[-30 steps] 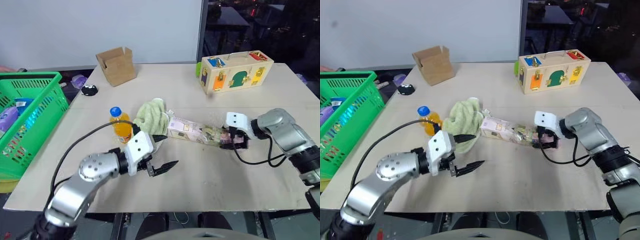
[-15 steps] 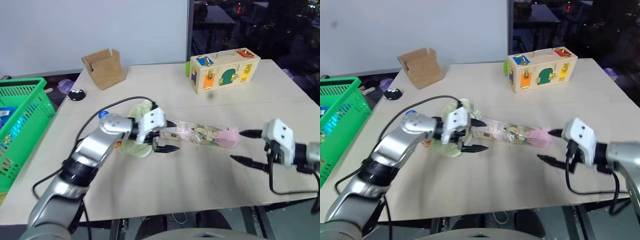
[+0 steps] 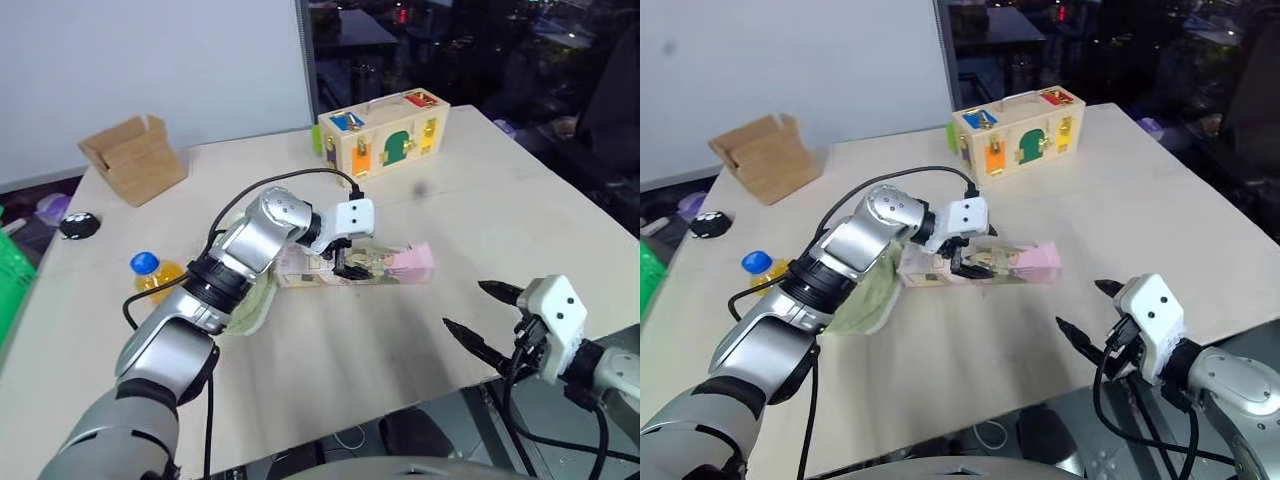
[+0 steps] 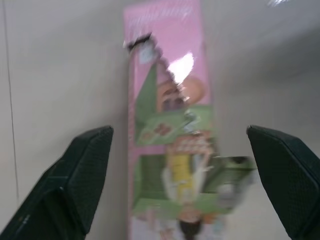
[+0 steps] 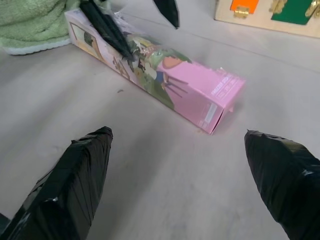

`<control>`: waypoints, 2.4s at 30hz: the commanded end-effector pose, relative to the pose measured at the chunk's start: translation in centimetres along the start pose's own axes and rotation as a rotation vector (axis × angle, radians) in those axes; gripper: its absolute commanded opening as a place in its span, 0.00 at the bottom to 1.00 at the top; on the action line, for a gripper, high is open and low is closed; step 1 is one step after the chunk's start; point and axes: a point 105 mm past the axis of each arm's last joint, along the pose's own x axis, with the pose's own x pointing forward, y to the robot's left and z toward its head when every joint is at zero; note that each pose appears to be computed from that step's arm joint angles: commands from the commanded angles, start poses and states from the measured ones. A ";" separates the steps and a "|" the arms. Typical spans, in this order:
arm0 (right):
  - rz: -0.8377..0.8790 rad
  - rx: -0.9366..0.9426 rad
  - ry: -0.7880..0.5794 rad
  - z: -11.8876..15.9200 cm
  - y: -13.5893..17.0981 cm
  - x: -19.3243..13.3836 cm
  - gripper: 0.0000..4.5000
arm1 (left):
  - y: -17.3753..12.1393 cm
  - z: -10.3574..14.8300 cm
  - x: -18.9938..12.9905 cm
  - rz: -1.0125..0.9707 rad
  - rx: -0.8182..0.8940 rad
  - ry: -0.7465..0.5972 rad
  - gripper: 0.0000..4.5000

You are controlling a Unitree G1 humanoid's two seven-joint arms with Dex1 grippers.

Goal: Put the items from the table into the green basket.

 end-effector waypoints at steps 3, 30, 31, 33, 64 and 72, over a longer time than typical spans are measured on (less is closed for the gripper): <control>-0.003 -0.046 -0.050 1.1 0.6 0.0 1.00 | 1.0 -1.5 0.5 -0.023 -0.012 0.170 0.99; -0.058 -0.065 -0.141 2.4 -0.6 1.5 1.00 | 3.0 2.4 -2.9 -0.048 -0.290 -0.086 0.20; -0.058 -0.072 -0.160 2.8 -0.8 1.9 1.00 | 3.7 3.2 -3.9 -0.009 -0.317 -0.131 0.20; -0.056 -0.085 -0.199 3.6 -1.0 2.5 1.00 | 5.0 4.3 -5.5 0.057 -0.368 -0.209 0.20; 0.667 -0.275 -0.619 17.7 7.2 14.0 1.00 | 3.2 -10.9 -41.7 1.977 -0.315 -0.135 0.20; 0.699 -0.251 -0.644 18.2 7.4 13.8 1.00 | 0.6 -15.6 -43.2 2.025 -0.263 0.070 0.20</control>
